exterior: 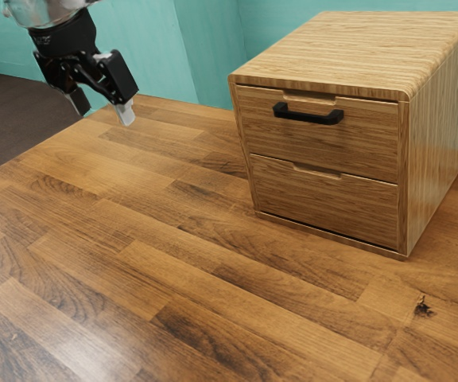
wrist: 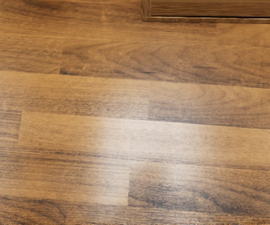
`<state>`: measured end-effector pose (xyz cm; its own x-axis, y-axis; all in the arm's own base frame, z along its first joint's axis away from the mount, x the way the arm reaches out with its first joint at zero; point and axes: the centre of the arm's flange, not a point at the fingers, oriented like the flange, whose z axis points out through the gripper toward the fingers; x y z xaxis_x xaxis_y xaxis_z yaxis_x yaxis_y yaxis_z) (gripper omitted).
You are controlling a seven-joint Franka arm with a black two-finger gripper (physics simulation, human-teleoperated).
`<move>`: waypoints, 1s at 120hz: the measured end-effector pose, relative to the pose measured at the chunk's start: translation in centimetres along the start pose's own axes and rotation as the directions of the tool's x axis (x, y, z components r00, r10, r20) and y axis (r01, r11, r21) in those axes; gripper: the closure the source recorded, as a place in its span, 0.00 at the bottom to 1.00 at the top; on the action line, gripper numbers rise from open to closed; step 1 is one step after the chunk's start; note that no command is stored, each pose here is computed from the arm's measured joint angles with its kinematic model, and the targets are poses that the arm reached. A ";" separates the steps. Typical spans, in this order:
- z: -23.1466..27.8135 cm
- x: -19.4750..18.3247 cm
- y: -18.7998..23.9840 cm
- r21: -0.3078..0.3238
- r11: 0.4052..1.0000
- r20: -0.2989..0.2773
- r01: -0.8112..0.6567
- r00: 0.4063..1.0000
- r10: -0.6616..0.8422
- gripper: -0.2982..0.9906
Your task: Pull the drawer handle with one arm to open the drawer
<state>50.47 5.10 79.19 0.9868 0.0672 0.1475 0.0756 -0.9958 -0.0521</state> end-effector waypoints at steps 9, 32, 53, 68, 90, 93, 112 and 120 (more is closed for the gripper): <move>0.9 0.4 0.2 -0.009 1.000 0.025 -0.007 1.000 0.007 0.23; 2.7 0.3 0.1 -0.037 0.999 0.102 -0.008 0.995 0.012 0.23; 1.1 -2.6 1.3 -0.051 0.991 0.110 -0.127 0.985 0.132 0.23; 6.4 -1.9 3.6 -0.023 0.918 -0.001 -0.395 0.919 0.395 0.23; 6.6 1.0 3.3 0.143 0.755 -0.155 -0.640 0.739 0.656 0.23; 6.7 1.5 3.4 0.167 0.720 -0.164 -0.673 0.702 0.693 0.23; 8.5 4.7 4.9 0.280 0.482 -0.160 -0.830 0.455 0.876 0.23; 8.1 5.8 5.8 0.324 0.385 -0.152 -0.864 0.354 0.923 0.23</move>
<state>57.77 0.25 71.74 0.3975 -0.9045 0.1545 -0.7772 -0.4214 -0.4673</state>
